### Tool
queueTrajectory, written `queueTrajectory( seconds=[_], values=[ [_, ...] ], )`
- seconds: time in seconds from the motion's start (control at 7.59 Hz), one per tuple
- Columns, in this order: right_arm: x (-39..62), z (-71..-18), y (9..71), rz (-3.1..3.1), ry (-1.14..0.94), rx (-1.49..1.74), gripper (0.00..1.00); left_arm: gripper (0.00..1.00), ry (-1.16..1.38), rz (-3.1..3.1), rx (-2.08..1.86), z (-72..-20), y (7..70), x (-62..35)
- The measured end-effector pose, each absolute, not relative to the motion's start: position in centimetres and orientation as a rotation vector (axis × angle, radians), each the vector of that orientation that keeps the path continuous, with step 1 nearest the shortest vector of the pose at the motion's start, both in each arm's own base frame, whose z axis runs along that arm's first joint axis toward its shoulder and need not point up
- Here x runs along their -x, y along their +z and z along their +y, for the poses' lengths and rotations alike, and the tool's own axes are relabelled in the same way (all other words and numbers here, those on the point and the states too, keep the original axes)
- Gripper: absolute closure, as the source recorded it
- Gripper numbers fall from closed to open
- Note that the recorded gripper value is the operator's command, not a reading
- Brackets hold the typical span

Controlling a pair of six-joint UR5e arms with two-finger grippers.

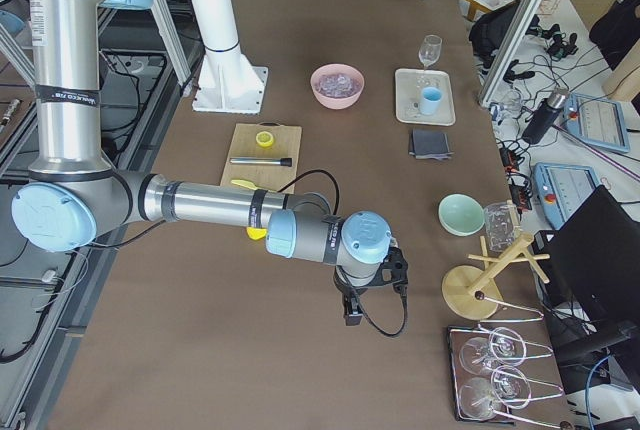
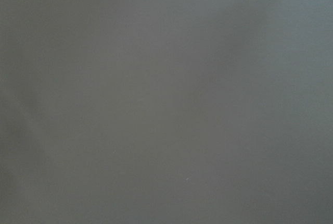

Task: Put ice in cup with scoop
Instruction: 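Lower the right gripper onto the metal scoop handle while the left arm moves in, then grasp and lift the scoop with the right gripper while the left reaches the bowl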

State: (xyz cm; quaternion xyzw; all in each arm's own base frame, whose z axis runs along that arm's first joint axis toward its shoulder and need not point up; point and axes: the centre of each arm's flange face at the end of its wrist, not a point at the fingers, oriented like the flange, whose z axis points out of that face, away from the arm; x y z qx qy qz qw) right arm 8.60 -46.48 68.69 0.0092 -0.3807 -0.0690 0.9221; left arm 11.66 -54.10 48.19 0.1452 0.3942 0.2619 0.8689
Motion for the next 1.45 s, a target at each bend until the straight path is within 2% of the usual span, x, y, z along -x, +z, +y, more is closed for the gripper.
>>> queueTrajectory(
  seconds=[0.4, 1.05, 1.45],
  values=[
    [-5.3, -48.0, 67.0, -0.776, -0.139, -0.016, 0.0, 0.02, 0.726, 0.869, -0.381, -52.4, 41.8, -19.5],
    [8.4, -51.3, 60.3, -0.85, 0.035, 0.017, 0.0, 0.02, 0.87, 0.911, -0.453, -50.4, 38.8, -25.6],
    [10.5, -50.2, 61.5, -0.853, 0.067, 0.096, 0.0, 0.02, 1.048, 0.956, -0.515, -46.4, 34.2, -34.4]
  ],
)
